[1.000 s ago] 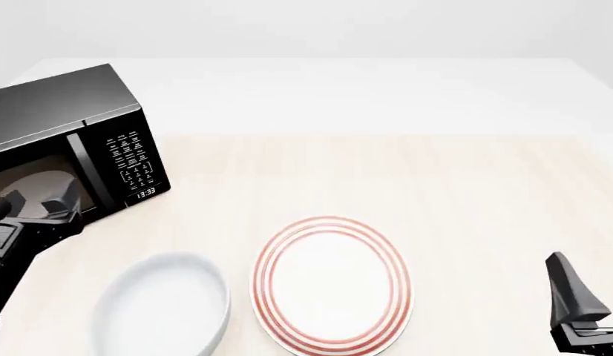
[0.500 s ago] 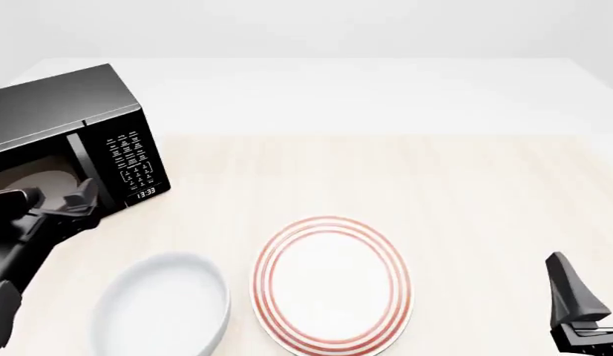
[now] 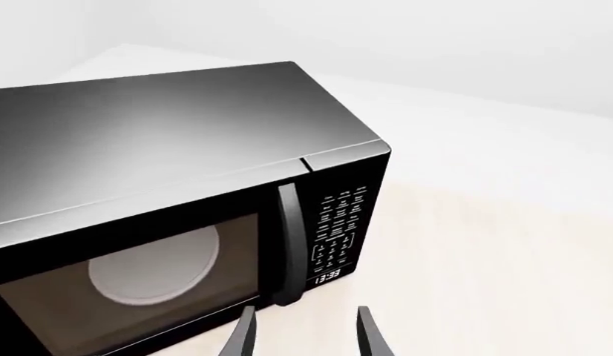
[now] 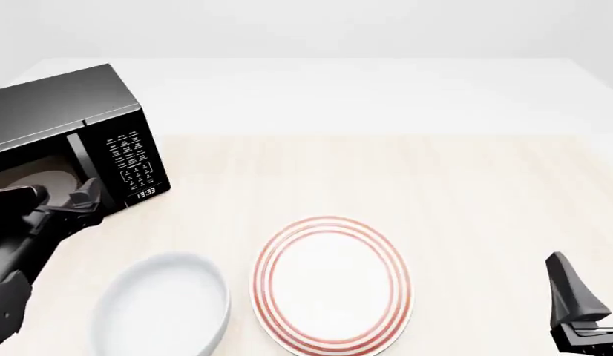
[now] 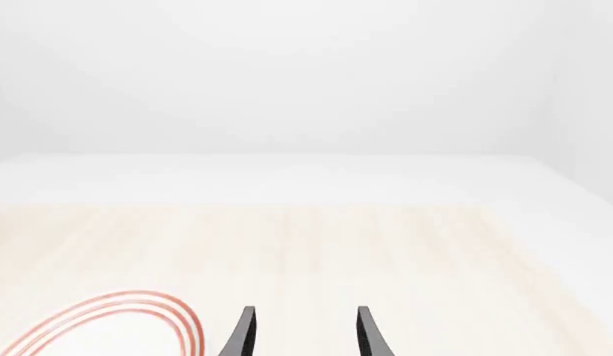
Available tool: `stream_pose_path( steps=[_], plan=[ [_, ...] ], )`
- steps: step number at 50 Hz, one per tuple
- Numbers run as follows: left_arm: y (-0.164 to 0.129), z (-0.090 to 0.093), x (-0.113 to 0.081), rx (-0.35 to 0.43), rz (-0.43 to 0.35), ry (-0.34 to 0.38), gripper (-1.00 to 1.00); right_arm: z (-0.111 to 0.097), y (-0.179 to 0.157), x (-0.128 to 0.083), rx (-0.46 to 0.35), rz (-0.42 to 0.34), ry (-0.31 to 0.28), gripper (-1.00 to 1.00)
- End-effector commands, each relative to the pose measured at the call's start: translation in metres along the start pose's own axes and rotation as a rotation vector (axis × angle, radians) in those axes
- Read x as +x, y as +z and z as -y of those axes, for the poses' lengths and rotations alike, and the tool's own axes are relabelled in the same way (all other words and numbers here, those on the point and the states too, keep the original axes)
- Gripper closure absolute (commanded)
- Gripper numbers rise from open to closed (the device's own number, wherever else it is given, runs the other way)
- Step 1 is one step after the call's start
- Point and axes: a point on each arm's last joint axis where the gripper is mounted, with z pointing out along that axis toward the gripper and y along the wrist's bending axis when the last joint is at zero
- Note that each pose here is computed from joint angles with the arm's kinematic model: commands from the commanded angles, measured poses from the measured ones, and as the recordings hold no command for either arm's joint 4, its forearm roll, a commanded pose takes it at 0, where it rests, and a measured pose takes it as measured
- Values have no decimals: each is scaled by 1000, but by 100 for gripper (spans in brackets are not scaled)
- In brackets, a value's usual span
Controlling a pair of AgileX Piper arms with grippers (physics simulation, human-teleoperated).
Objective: Open the microwave.
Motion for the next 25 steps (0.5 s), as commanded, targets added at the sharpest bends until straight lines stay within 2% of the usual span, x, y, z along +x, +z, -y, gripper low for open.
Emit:
stream_pose_path(
  steps=[1, 24, 25],
  plan=[
    [9, -1, 3, -4, -2, -9, -100, 0, 0, 0, 0, 0, 0, -100],
    [28, 3, 0, 10, -9, 1, -100, 0, 0, 0, 0, 0, 0, -100],
    [40, 2, 0, 7, -13, -2, -100, 0, 0, 0, 0, 0, 0, -100]
  ],
)
